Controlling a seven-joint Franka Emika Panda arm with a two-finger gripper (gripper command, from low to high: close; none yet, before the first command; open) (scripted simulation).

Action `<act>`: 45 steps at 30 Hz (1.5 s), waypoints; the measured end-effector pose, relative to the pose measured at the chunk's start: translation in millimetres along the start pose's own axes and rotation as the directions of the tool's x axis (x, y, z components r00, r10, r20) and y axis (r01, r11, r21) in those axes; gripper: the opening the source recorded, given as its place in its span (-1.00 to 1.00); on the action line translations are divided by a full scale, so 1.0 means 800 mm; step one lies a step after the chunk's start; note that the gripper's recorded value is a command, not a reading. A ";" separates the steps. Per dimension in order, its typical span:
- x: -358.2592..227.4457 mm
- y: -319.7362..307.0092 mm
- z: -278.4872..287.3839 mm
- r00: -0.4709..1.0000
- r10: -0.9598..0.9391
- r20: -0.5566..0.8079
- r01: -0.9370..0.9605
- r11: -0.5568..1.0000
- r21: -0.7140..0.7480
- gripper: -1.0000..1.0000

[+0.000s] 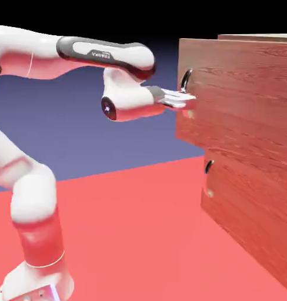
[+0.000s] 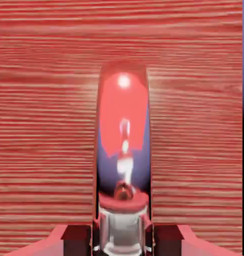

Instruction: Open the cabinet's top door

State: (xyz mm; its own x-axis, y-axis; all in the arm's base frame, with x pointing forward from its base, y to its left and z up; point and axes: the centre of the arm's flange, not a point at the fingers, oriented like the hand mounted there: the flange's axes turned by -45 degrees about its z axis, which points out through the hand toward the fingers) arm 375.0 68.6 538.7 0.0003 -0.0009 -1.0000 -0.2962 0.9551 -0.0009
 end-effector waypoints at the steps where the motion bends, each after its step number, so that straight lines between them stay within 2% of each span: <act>1: 0.000 -0.003 -0.010 1.000 0.000 0.000 0.000 1.000 -0.016 -1.00; 14: 0.000 -0.048 -0.119 1.000 0.000 0.000 0.000 0.981 -0.195 -1.00; 30: 0.000 -0.091 -0.190 1.000 -0.002 0.000 0.002 0.948 -0.317 -1.00; 45: 0.000 -0.185 -0.297 1.000 0.001 0.000 -0.001 0.857 -0.516 -1.00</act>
State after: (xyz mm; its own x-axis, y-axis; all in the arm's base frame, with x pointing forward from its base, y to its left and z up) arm 192.0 -143.0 538.5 -0.0001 0.0000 -1.0000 -0.7463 0.6656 0.0001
